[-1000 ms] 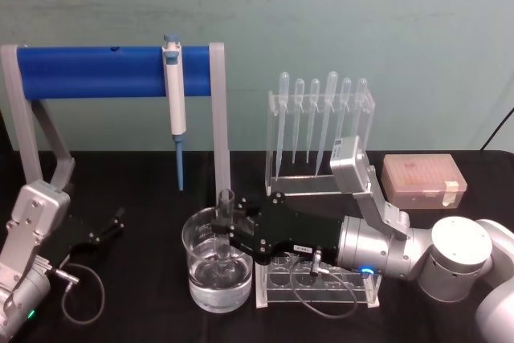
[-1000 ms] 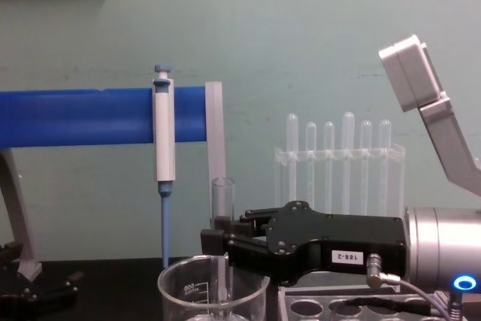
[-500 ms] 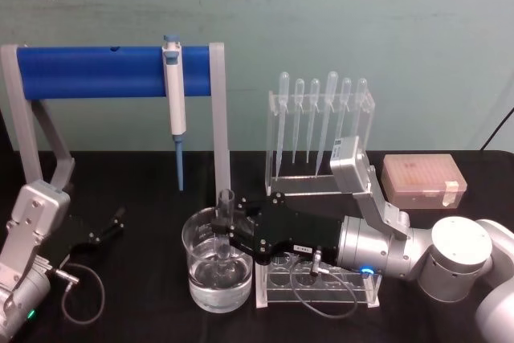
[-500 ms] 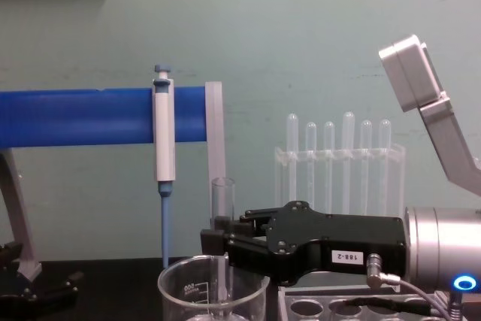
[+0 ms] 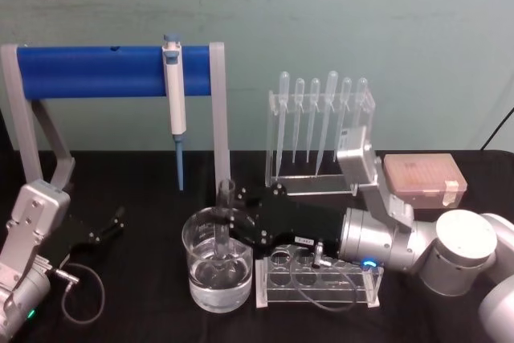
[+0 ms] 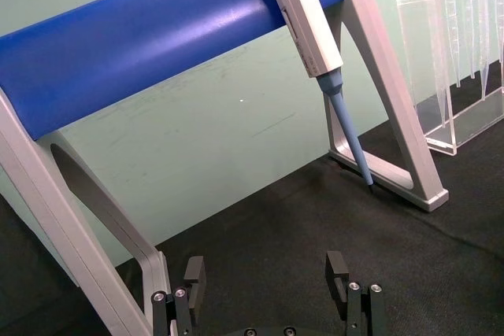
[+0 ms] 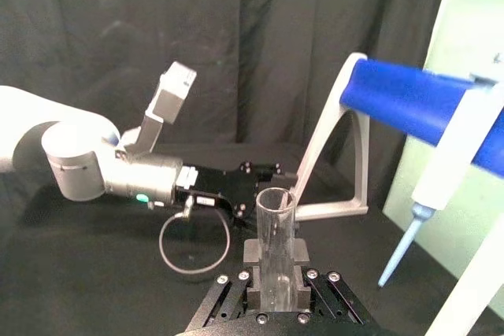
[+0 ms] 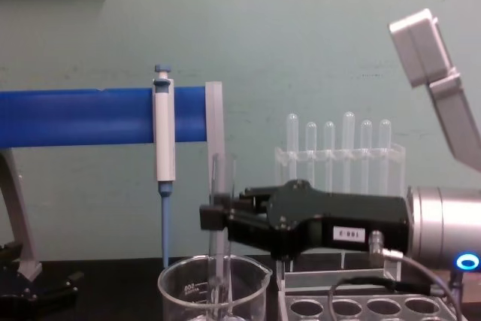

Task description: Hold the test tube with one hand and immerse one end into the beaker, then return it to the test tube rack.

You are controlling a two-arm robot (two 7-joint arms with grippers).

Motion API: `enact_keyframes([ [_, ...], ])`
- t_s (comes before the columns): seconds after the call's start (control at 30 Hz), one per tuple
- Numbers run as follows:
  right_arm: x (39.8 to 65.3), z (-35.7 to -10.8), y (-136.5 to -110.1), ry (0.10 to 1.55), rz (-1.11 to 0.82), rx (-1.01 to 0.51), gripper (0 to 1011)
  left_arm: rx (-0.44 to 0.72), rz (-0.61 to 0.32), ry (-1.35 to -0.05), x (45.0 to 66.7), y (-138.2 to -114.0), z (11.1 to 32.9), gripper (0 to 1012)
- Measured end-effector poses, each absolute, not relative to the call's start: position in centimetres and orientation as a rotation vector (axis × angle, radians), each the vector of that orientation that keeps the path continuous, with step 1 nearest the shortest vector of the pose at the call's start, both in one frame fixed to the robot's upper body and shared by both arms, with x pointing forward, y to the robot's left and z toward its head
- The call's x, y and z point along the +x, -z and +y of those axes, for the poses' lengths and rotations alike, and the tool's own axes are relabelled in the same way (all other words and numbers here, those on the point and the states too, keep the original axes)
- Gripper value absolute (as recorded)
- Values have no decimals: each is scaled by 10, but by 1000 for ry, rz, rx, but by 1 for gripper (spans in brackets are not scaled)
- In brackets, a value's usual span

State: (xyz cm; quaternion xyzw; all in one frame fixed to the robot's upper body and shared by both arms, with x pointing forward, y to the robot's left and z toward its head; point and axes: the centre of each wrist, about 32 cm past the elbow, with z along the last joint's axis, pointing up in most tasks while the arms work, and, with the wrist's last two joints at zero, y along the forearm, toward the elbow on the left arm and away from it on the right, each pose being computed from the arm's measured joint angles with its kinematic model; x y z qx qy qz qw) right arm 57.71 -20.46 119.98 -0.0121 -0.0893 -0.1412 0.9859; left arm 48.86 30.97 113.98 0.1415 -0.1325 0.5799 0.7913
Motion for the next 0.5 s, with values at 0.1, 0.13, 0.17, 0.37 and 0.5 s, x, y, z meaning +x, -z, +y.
enact_keyframes([
  [0.1, 576, -206, -1206, 284, -182, -16, 224, 304, -285, -1248, 489, -1140, 310, 1000],
  [0.13, 576, -206, -1208, 284, -182, -15, 224, 304, -285, -1248, 489, -1140, 310, 1000],
  [0.17, 576, -207, -1210, 284, -182, -13, 224, 304, -285, -1248, 489, -1140, 310, 1000],
  [0.37, 574, -210, -1227, 279, -195, 11, 224, 305, -285, -1248, 489, -1140, 310, 1000],
  [0.5, 572, -215, -1241, 277, -212, 21, 224, 304, -285, -1248, 489, -1140, 310, 1000],
])
